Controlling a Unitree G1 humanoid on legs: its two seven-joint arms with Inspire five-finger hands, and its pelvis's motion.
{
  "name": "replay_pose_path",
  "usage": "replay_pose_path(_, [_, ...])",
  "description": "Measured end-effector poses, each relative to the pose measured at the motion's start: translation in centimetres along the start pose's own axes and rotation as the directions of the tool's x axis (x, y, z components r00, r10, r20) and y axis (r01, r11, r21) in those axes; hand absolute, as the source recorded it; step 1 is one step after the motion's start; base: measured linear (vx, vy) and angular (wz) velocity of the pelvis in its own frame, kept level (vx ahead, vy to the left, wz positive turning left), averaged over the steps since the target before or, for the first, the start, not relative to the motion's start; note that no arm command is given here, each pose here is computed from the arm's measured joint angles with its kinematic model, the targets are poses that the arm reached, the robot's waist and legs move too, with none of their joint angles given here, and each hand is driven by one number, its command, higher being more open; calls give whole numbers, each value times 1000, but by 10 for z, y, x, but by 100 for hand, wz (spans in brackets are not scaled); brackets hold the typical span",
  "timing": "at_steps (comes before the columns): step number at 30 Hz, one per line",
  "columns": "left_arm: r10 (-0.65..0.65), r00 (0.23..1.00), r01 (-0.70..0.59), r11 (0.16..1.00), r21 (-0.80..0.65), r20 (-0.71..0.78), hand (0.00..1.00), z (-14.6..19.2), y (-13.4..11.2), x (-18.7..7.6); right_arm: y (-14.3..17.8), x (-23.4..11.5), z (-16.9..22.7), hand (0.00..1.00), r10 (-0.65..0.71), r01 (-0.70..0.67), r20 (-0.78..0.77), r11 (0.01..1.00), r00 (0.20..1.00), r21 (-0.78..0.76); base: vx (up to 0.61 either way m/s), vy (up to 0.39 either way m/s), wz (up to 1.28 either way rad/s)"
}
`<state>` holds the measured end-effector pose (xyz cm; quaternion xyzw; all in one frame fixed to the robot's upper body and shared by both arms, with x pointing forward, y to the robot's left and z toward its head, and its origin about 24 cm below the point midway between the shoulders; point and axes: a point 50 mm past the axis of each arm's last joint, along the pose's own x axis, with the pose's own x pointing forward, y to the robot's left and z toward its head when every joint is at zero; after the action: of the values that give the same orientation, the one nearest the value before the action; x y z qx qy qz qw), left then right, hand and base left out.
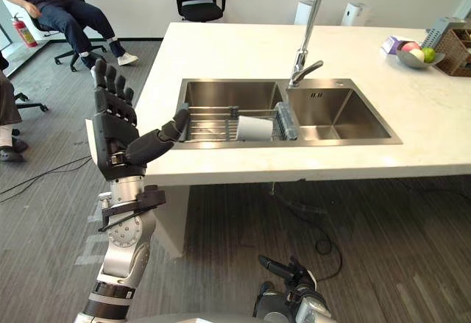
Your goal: Walk over to the sink, pick up the cup, carry it to the dishwasher, place the cup inside the dishwasher, then close the dishwasher door
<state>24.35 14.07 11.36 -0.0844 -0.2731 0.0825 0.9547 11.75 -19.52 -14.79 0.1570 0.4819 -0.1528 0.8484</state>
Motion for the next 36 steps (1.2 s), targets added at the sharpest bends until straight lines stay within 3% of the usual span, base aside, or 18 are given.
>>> replay_pose_path(4, [-104,994,106,994,42,-32,100,-3,-18,2,-9,0,0,100,8,-10,-51,999,999,-45,265,-271,0])
replay_pose_path(13, [-262,946,295,940,170,-191,100,-20,-23,-9,-28,-5,-19,100,2,-21,-195,995,981,-97,162,-105,-8])
replay_pose_path(19, [-497,849,528,772,355,-180,100,-19,-45,-12,-33,-6,-22,100,-22,33,-196,998,980,52,177,85,8])
replay_pose_path(26, [-612,780,565,599,568,-130,100,-10,-48,30,-34,-7,-26,100,-31,49,-181,994,983,98,19,7,0])
replay_pose_path(36, [-648,724,644,510,569,-238,100,-28,-47,33,-29,-7,-28,100,-28,54,-168,987,985,150,-37,-9,0])
